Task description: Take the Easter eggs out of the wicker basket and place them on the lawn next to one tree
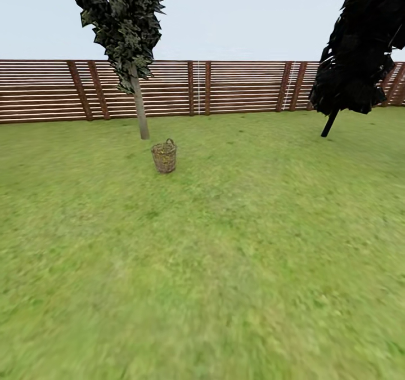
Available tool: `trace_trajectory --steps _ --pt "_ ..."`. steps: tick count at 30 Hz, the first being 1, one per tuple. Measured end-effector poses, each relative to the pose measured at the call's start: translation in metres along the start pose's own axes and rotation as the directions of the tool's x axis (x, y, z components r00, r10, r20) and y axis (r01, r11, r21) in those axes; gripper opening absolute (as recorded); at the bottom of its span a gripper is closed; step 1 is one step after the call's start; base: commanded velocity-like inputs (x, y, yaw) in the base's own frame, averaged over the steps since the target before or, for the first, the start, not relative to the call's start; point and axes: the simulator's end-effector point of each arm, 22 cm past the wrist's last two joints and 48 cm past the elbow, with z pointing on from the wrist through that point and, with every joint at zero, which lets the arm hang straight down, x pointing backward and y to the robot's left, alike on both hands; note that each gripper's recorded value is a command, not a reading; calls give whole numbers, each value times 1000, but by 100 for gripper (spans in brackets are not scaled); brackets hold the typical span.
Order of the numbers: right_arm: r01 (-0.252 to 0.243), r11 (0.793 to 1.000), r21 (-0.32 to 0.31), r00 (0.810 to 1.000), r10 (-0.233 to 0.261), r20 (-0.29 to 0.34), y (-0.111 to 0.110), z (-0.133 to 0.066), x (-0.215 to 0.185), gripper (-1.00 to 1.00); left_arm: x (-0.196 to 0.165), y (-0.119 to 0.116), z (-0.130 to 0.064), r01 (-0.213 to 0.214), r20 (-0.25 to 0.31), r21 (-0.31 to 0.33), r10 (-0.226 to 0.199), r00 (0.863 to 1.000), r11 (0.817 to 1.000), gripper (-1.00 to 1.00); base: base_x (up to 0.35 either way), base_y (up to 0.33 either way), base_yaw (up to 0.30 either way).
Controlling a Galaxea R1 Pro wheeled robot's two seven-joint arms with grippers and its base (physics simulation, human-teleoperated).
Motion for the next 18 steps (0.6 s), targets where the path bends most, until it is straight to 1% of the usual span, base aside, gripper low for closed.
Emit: trace_trajectory --steps 18 --pt "0 1000 0 1000 0 0 0 0 0 100 0 0 0 0 0 0 0 1000 1000 100 330 0 0"
